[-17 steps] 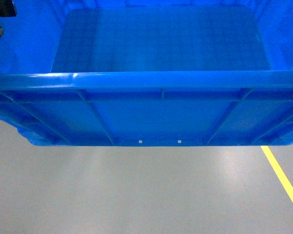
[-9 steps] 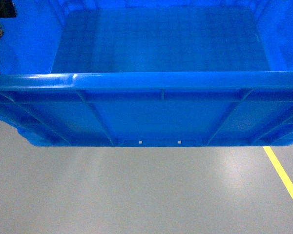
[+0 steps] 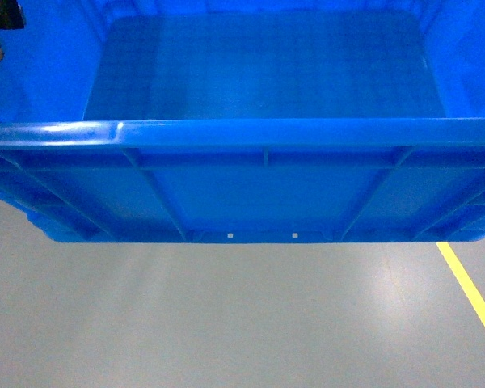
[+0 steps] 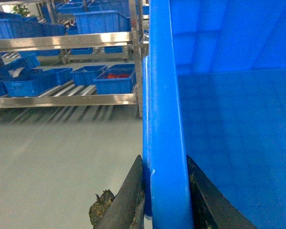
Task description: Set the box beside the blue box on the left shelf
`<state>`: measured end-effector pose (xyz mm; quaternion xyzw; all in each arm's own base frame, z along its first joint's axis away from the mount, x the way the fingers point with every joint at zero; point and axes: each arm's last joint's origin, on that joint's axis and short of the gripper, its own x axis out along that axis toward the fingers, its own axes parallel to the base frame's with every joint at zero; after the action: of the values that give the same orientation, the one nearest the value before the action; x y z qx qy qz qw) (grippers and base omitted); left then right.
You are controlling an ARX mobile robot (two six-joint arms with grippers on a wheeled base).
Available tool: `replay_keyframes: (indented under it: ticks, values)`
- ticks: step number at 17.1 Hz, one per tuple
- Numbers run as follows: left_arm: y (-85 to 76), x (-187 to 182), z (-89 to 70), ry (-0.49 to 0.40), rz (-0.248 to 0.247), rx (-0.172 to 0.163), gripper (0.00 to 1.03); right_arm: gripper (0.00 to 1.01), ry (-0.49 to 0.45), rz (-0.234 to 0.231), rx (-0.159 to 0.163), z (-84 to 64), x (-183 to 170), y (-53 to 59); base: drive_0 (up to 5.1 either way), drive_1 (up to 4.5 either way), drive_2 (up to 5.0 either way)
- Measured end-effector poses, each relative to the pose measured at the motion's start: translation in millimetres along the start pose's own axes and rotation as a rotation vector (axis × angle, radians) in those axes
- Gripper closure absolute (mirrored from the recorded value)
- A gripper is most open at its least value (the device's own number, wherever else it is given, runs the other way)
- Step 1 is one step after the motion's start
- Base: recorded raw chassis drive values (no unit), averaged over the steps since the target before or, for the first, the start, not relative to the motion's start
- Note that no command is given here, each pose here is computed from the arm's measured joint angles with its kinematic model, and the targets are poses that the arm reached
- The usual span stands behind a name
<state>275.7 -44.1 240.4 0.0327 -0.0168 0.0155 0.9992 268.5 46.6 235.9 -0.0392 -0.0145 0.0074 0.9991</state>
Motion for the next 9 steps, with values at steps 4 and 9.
replay_keyframes:
  ticks: [4,9]
  values:
    - [-0.4,-0.2,0.0,0.002,-0.001,0.003,0.88,0.81,0.004,-0.001,-0.001,-0.3,-0.2,-0.1,0.0,4.19,-4.2]
    - [-0.3,-0.2,0.6,-0.004,-0.001,0.003,0.88,0.81,0.002,-0.001,0.000,-0.1,0.0,-0.3,0.0,4.23,-4.1]
